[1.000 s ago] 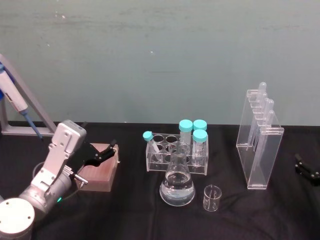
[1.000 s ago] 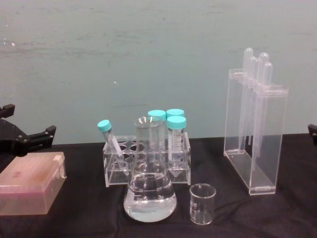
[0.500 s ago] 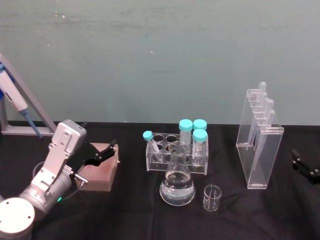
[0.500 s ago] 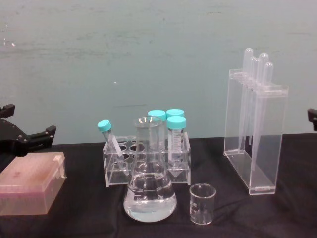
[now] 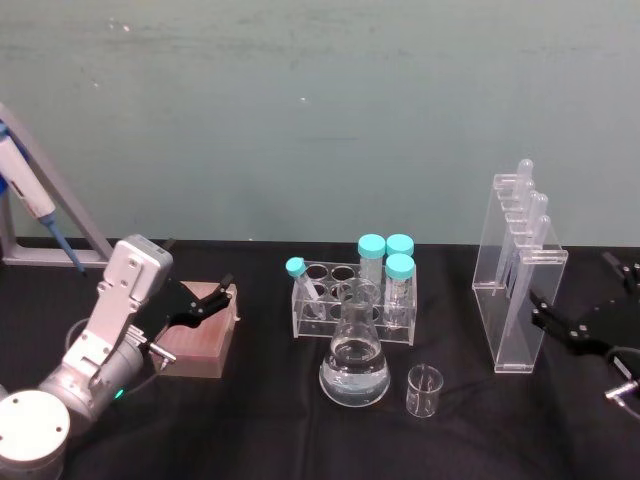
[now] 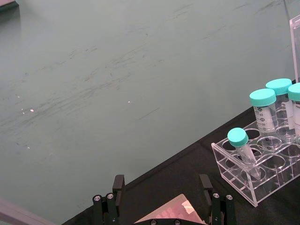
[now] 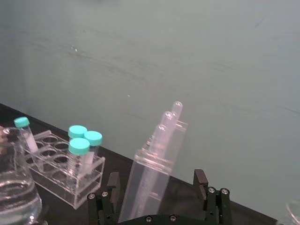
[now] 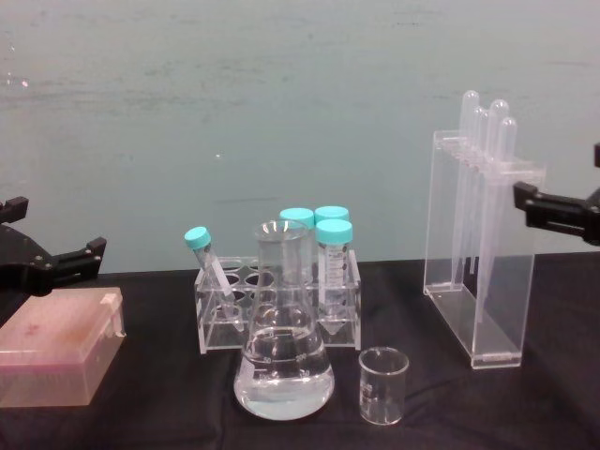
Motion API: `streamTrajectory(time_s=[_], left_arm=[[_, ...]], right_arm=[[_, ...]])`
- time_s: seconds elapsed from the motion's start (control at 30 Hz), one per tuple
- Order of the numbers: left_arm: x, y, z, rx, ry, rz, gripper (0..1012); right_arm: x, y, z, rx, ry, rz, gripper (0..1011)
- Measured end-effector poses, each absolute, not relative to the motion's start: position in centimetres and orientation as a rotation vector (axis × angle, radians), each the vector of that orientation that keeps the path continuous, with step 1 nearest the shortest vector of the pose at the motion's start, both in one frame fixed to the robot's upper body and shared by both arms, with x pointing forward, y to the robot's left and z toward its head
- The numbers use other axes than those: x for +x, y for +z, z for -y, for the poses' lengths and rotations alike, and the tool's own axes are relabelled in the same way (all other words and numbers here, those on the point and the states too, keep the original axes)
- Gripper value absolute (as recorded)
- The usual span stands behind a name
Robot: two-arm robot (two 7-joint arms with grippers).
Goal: Place the experimental apparatus aside using one hand.
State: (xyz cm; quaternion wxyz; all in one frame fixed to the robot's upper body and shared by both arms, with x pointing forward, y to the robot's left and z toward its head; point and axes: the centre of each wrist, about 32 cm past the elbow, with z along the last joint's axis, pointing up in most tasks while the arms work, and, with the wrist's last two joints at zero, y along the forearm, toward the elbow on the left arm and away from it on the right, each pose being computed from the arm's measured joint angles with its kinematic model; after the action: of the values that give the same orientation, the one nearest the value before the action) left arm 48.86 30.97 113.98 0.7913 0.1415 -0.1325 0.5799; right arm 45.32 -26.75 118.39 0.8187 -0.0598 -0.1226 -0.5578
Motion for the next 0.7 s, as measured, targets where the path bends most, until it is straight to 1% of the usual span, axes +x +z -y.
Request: streamTrajectory(time_s=[0.2,0.7], left_arm=[[48.9,114.0,-31.0,0.304,1.248,0.285,1000],[48.9,114.0,-31.0,0.304,1.248,0.285,1000]], right_arm=[[45.3,118.4,25.8,-0.109,-1.188,0.268,1003],[45.6,117.6,23.9,-0.031,-1.269,0.244,1003]])
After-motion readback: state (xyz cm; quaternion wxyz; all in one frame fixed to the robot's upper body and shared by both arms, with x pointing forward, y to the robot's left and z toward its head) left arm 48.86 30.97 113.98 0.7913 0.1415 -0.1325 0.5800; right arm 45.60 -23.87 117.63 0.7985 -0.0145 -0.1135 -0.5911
